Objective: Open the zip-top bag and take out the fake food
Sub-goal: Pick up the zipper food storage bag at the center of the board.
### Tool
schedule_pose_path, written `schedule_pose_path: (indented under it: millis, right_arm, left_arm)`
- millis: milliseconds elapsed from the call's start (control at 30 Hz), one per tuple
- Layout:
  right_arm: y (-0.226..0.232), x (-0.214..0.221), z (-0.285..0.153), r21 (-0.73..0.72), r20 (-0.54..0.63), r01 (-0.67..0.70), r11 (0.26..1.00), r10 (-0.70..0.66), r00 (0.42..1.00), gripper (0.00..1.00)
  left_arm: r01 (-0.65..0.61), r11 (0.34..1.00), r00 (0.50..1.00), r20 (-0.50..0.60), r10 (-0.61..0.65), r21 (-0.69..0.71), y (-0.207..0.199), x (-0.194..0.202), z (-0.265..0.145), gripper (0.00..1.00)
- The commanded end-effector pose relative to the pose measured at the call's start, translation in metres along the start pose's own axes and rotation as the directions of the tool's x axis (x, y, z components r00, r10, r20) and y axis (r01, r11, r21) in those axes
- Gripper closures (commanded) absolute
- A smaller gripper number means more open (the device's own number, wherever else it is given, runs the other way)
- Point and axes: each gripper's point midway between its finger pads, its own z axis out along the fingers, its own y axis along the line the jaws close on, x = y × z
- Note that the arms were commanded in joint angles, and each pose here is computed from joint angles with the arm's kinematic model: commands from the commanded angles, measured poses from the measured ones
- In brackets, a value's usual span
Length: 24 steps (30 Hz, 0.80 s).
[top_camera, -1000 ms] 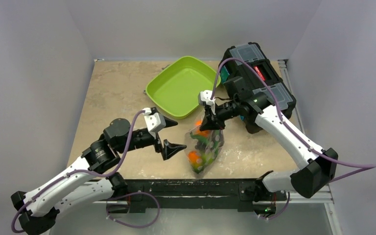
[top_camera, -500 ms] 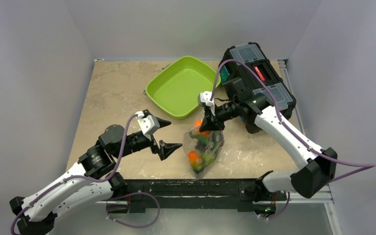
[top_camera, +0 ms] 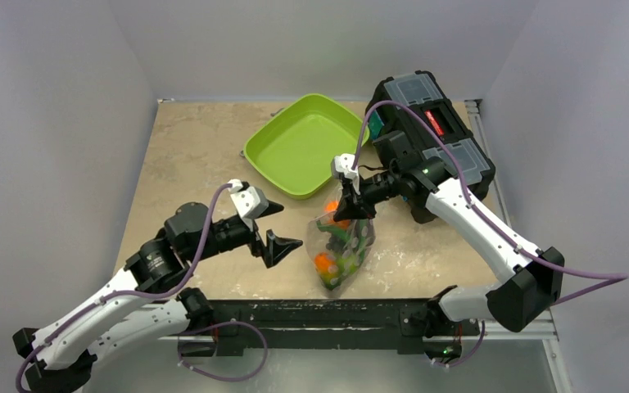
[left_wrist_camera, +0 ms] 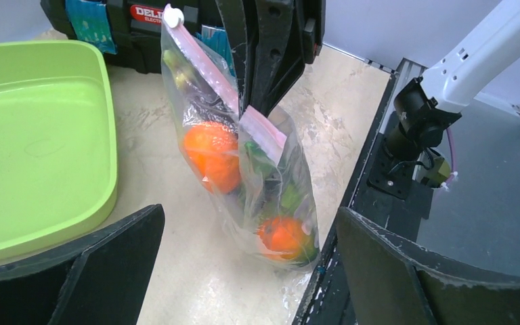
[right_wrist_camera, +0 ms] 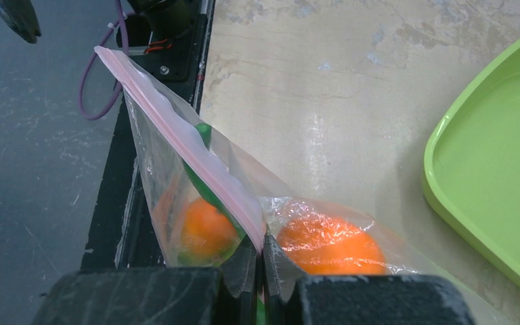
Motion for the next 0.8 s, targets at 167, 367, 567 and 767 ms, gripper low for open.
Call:
schedule_pose_path:
  millis: [167, 367, 567, 767]
  right_arm:
    - [0.011, -0.011, -0.003, -0.026, 0.04, 0.039, 0.999, -0.038, 0.998, 1.0]
    - [0.011, -0.01, -0.002, -0.037, 0.04, 0.038, 0.999, -0.037, 0.999, 1.0]
    - [0.012, -0.01, -0.001, -0.045, 0.04, 0.039, 0.998, -0.037, 0.999, 1.0]
    - [0.012, -0.009, -0.001, -0.048, 0.04, 0.038, 0.998, -0.037, 0.999, 1.0]
  left_arm:
    - [-0.067, 0.997, 0.998, 0.019, 0.066, 0.023, -0.006, -0.025, -0.011, 0.02]
    - [-0.07, 0.995, 0.997, 0.044, 0.067, 0.078, -0.017, -0.037, -0.01, 0.02]
    - [-0.054, 0.996, 0.998, 0.019, 0.052, 0.07, -0.016, -0.044, -0.005, 0.02]
    - [-0.032, 0.995, 0.999, -0.003, 0.032, 0.094, -0.019, -0.044, 0.002, 0.03]
